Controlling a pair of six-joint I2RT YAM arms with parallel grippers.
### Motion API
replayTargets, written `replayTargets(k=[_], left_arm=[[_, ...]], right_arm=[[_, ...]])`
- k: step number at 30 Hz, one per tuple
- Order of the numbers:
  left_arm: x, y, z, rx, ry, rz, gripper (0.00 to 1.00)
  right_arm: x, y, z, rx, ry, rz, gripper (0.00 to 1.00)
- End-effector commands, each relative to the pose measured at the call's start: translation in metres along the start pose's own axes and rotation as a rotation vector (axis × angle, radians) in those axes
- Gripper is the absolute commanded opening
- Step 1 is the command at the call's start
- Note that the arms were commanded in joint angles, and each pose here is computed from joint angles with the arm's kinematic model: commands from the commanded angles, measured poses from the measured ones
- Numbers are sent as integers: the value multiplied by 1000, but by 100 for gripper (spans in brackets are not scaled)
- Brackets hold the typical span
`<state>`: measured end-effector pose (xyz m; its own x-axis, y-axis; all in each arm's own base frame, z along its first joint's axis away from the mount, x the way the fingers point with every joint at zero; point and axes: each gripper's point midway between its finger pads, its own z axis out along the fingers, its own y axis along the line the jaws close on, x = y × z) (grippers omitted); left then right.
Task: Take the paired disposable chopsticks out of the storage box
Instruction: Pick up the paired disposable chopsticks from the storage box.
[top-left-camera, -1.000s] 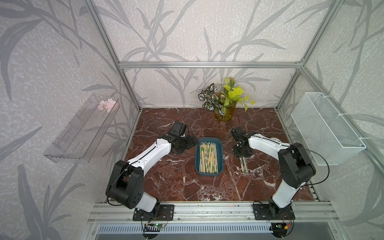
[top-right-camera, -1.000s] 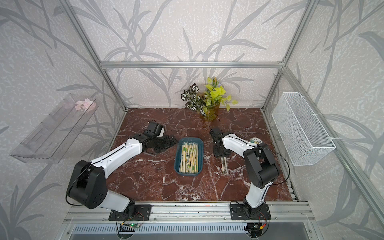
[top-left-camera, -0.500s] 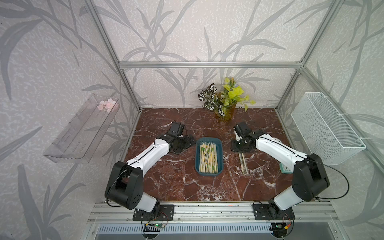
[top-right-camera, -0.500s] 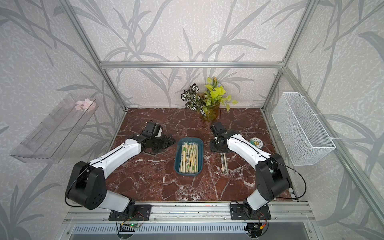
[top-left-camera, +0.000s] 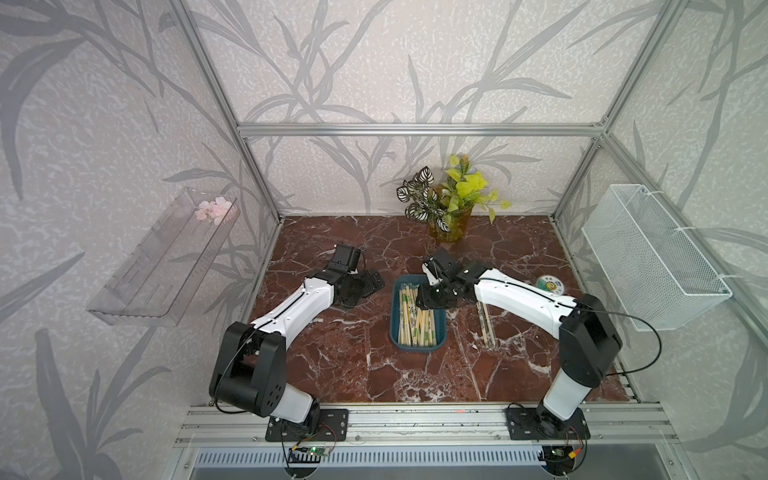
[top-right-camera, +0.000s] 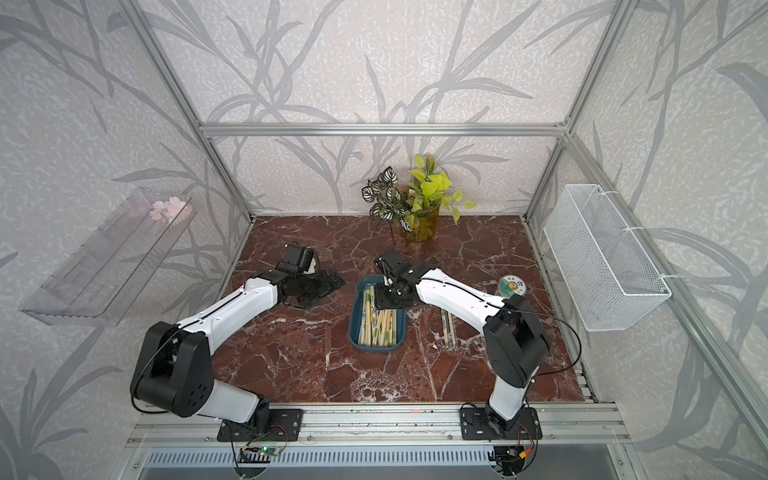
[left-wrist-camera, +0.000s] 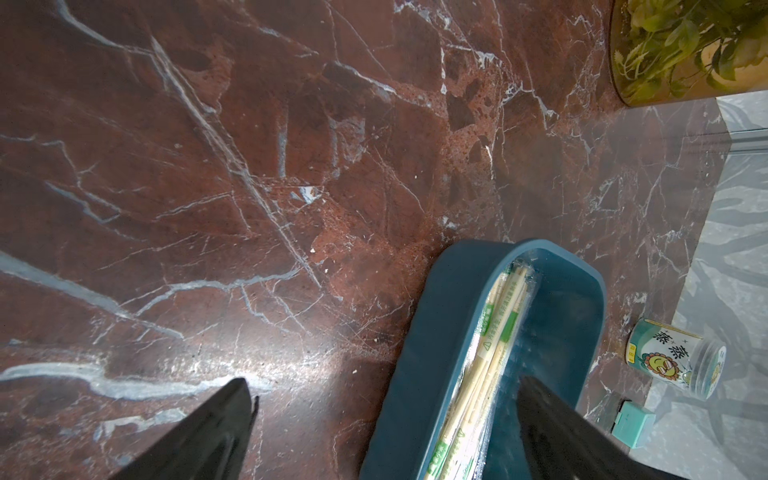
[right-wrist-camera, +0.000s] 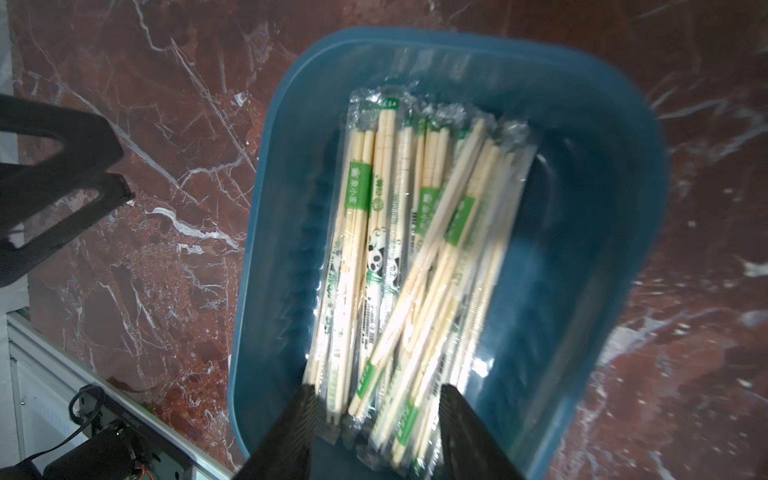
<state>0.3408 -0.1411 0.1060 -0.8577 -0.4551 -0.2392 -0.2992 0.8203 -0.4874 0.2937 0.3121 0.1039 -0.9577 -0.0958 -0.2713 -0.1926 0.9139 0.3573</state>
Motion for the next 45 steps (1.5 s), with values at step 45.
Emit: replayTargets(k=[45], left_arm=[[8,7,12,21,51,19,100]], right_arm=[[10,-5,51,85,90,56,12]])
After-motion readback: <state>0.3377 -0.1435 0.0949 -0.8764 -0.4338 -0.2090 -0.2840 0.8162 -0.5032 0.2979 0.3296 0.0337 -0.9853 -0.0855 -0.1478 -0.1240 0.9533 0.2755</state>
